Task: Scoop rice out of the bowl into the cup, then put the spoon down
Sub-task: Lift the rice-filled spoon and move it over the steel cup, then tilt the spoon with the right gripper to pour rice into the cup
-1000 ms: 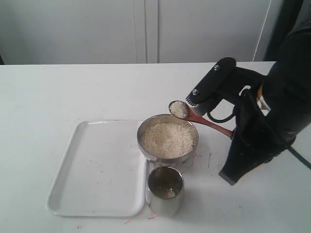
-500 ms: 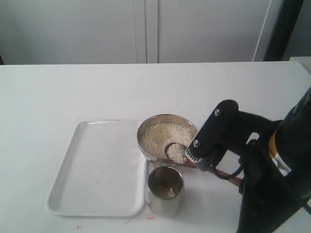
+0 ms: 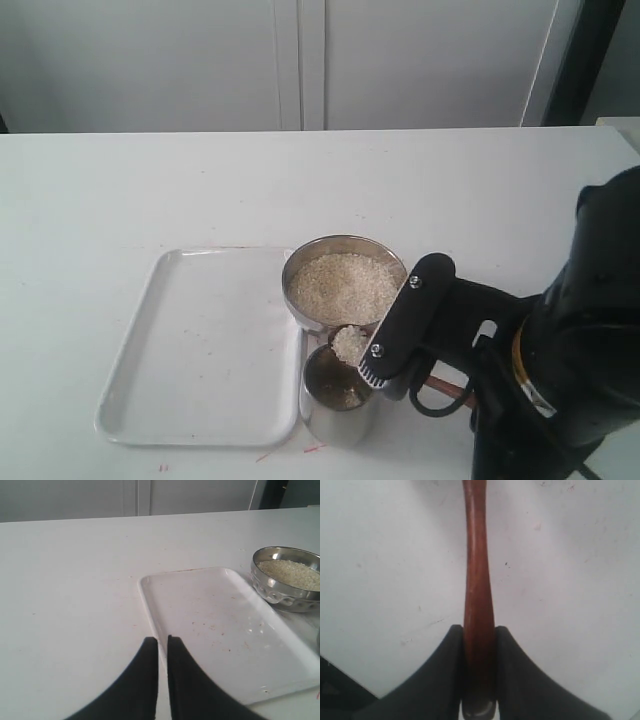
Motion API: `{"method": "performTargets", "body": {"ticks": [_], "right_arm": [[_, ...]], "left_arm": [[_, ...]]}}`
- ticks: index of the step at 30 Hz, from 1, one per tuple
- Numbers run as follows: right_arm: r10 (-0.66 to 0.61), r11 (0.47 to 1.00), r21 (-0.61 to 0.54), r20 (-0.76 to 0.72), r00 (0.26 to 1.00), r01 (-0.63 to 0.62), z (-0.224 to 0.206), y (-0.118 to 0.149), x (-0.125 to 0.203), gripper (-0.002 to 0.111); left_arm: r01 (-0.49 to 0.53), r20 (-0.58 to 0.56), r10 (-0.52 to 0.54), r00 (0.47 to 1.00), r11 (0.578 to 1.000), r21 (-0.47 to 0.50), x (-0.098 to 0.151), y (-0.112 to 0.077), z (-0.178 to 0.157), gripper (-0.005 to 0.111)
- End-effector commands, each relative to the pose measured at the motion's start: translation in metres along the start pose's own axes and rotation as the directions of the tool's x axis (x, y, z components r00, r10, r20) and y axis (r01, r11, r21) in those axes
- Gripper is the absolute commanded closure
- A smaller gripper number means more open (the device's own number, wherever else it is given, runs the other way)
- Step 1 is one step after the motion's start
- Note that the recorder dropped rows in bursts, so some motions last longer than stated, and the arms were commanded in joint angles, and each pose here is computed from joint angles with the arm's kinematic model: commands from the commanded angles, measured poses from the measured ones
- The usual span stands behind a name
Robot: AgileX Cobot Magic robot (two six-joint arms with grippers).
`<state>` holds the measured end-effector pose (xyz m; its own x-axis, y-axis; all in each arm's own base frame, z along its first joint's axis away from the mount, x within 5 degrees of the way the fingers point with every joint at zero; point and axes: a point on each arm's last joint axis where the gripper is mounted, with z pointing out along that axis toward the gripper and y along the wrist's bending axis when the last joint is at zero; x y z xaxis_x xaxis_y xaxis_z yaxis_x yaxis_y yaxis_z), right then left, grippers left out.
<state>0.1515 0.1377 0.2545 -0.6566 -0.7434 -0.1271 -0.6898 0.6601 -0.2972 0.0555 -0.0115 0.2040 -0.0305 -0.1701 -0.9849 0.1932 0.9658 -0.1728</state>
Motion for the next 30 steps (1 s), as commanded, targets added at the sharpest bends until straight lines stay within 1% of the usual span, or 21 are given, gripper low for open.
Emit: {"method": "performTargets", "body": {"ticks": [1, 6, 12, 18, 22, 30], "right_arm": [[-0.08, 0.996, 0.04, -0.022, 0.997, 0.081, 0.01, 0.0, -0.006, 0.108], [-0.124, 0.986, 0.109, -0.037, 0.992, 0.127, 0.014, -0.004, -0.01, 0.108], [-0.173, 0.976, 0.127, -0.038, 0.984, 0.177, 0.014, -0.005, -0.011, 0.108], [-0.267, 0.95, 0.162, -0.021, 0.963, 0.267, 0.008, 0.01, -0.013, 0.108], [-0.254, 0.948, 0.193, -0.022, 0.967, 0.254, 0.005, 0.014, -0.012, 0.108], [-0.245, 0.926, 0.278, -0.077, 0.966, 0.257, 0.004, 0.005, -0.009, 0.108]], "left_arm": [[0.015, 0.008, -0.015, 1.0, 1.0, 0.005, -0.002, -0.001, 0.0, 0.092], [0.015, 0.008, -0.015, 1.0, 1.0, 0.005, -0.002, -0.001, 0.0, 0.092], [0.015, 0.008, -0.015, 1.0, 1.0, 0.005, -0.002, -0.001, 0.0, 0.092], [0.015, 0.008, -0.015, 1.0, 1.0, 0.005, -0.002, -0.001, 0.0, 0.092], [0.015, 0.008, -0.015, 1.0, 1.0, 0.005, -0.002, -0.001, 0.0, 0.092], [0.015, 0.008, -0.015, 1.0, 1.0, 0.005, -0.002, -0.001, 0.0, 0.092]]}}
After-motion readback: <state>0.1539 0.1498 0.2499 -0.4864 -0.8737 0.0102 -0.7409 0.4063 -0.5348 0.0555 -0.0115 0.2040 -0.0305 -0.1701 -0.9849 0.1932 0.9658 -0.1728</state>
